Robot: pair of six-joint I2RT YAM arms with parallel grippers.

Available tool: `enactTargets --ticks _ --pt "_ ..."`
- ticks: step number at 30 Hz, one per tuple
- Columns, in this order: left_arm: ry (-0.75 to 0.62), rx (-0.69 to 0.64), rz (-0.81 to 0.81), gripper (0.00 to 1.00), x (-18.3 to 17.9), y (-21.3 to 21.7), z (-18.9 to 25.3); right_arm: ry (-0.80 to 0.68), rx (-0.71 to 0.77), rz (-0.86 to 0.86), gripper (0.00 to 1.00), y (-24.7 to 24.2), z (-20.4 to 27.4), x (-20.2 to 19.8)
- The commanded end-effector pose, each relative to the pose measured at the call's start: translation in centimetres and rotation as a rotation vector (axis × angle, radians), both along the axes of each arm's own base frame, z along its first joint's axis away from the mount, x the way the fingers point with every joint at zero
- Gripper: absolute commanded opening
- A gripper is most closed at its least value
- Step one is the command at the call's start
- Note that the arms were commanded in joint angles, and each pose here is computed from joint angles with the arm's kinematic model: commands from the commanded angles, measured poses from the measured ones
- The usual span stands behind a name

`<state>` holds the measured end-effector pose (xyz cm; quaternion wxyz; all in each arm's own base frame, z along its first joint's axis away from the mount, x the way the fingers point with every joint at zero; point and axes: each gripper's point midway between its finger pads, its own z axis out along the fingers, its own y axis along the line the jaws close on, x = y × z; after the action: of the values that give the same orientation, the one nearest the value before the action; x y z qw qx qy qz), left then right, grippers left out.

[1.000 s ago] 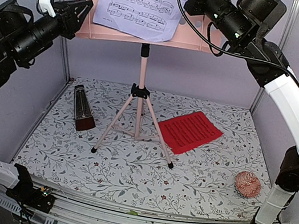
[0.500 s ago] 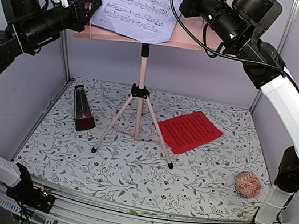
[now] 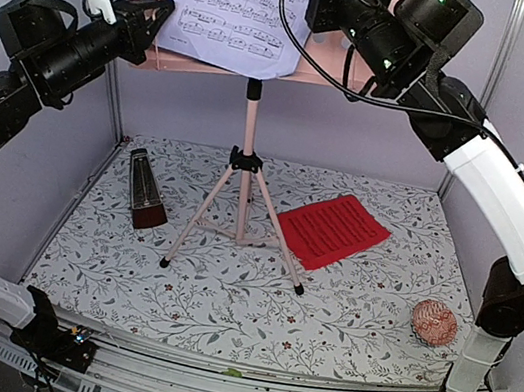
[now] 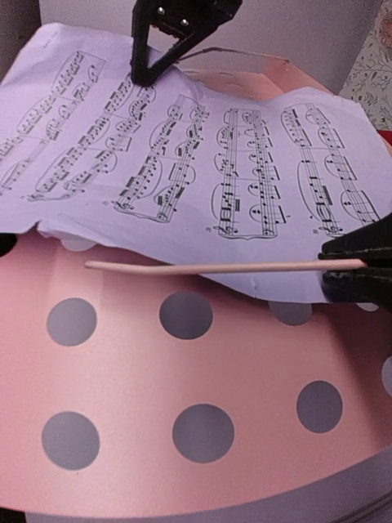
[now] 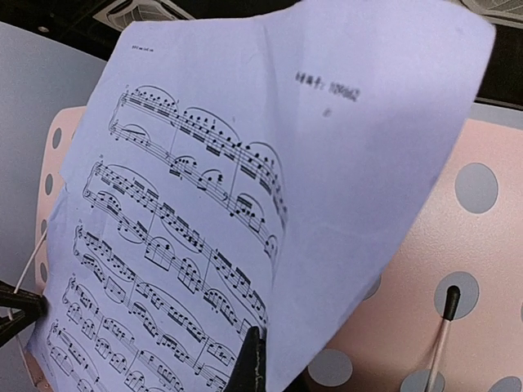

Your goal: Set up the instrument practice props

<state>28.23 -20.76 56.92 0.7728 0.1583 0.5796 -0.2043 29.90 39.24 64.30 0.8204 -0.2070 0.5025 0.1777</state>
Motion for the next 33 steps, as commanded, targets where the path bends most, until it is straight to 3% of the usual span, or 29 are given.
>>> enactTargets --ticks 1,18,33 --pt "-0.087 -0.010 -0.015 0.00 -1.3 0.3 0.8 -0.029 0.013 -0.089 0.00 -0.6 0.6 0.2" --pt "-0.169 0.066 -0.045 0.00 -2.1 -0.7 0.0 -0.176 -0.012 -0.227 0.00 0.1 1.8 -0.7" --pt "-0.126 0.105 -0.066 0.00 -1.3 -1.8 -0.6 -0.392 -0.047 -0.079 0.00 4.3 2.8 -3.9"
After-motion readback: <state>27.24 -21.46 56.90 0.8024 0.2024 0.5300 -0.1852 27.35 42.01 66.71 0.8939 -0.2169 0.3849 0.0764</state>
